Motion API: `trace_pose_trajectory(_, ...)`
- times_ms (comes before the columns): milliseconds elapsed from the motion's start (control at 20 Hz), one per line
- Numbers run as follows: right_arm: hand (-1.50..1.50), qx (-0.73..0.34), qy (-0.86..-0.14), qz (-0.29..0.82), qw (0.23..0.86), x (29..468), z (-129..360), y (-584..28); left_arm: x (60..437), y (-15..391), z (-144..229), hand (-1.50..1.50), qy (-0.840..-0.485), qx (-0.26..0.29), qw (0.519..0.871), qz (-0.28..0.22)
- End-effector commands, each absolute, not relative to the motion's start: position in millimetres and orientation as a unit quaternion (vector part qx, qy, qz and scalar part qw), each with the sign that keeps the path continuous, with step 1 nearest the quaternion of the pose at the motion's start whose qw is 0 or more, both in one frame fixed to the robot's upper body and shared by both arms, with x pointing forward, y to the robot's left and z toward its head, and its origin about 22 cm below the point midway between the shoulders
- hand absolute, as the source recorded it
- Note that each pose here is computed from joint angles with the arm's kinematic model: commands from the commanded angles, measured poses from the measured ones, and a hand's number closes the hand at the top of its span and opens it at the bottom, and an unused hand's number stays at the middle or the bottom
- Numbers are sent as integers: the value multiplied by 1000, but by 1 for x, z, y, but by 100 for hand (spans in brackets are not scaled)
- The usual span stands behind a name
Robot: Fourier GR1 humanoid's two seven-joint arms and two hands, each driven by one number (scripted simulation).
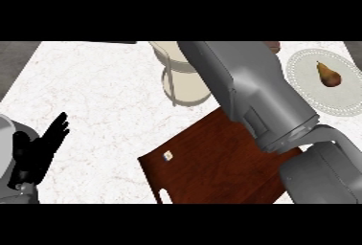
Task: Pick the croissant from the tray and place it in the tiered basket
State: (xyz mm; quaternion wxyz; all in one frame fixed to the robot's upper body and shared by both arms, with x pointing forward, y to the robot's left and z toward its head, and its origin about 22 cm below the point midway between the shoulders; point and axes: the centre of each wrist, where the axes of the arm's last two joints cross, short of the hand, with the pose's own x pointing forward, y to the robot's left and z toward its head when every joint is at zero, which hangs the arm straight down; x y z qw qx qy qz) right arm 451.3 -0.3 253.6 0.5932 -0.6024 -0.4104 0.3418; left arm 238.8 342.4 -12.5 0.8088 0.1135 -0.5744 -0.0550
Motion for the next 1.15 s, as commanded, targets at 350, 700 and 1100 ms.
trace_pose_trajectory(350,-150,-581,-518,114,618,447,333,-18,235,354,-8,0,-564,121,815,-44)
trace_pose_trajectory(700,-150,-449,-583,-8,677,444,338,-29,226,341,-14,0,-555,136,820,-18)
trace_pose_trajectory(1100,-150,-345,-651,-36,675,431,323,-51,185,371,-36,0,-535,153,831,5)
